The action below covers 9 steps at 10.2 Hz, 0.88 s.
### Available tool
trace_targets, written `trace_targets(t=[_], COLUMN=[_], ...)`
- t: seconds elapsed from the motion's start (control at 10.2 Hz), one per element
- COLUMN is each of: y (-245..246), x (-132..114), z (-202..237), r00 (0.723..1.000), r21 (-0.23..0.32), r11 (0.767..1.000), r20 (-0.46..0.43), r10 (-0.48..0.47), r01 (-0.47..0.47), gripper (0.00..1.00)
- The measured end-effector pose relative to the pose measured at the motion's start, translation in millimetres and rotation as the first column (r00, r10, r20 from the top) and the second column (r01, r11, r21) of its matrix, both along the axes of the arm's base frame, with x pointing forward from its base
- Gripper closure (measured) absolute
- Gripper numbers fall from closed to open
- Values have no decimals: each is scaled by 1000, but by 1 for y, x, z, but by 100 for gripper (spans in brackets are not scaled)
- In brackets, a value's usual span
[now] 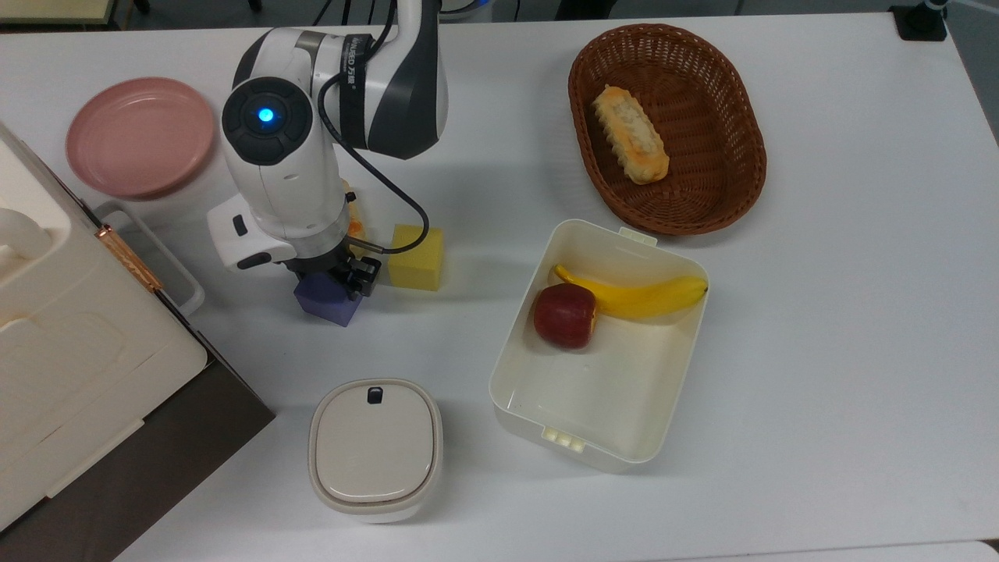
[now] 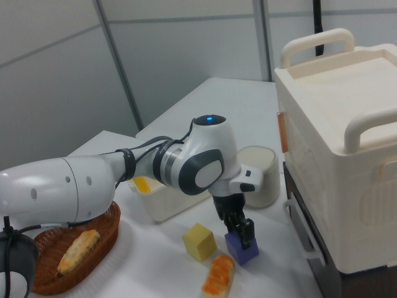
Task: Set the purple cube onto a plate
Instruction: 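Close the gripper on the purple cube, then lift the purple cube and carry it over the pink plate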
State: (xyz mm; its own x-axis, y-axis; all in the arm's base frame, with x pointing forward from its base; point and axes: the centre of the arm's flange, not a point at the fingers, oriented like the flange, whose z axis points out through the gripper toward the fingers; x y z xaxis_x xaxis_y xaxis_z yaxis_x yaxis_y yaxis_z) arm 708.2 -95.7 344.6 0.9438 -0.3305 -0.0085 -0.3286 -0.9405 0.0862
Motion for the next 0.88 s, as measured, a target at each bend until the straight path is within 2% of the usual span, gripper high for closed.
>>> trace_targets(t=[0.1,0.29,0.39,0.59,0.69,0.88], y=[0,-9,-28,-77,-98,-120], x=[0,-2,-13,-50,-64,-75], z=[2,19,43,86,99,115], r00=[1000,998,995,976,968,971], r21=[0,-3,3,54,74,73], r11=[1000,998,996,982,976,977], r20=[3,5,-26,-116,-133,-118], r10=[6,56,91,184,212,210], r01=[-6,-56,-91,-179,-204,-202], gripper=[40,44,44,44,44,44])
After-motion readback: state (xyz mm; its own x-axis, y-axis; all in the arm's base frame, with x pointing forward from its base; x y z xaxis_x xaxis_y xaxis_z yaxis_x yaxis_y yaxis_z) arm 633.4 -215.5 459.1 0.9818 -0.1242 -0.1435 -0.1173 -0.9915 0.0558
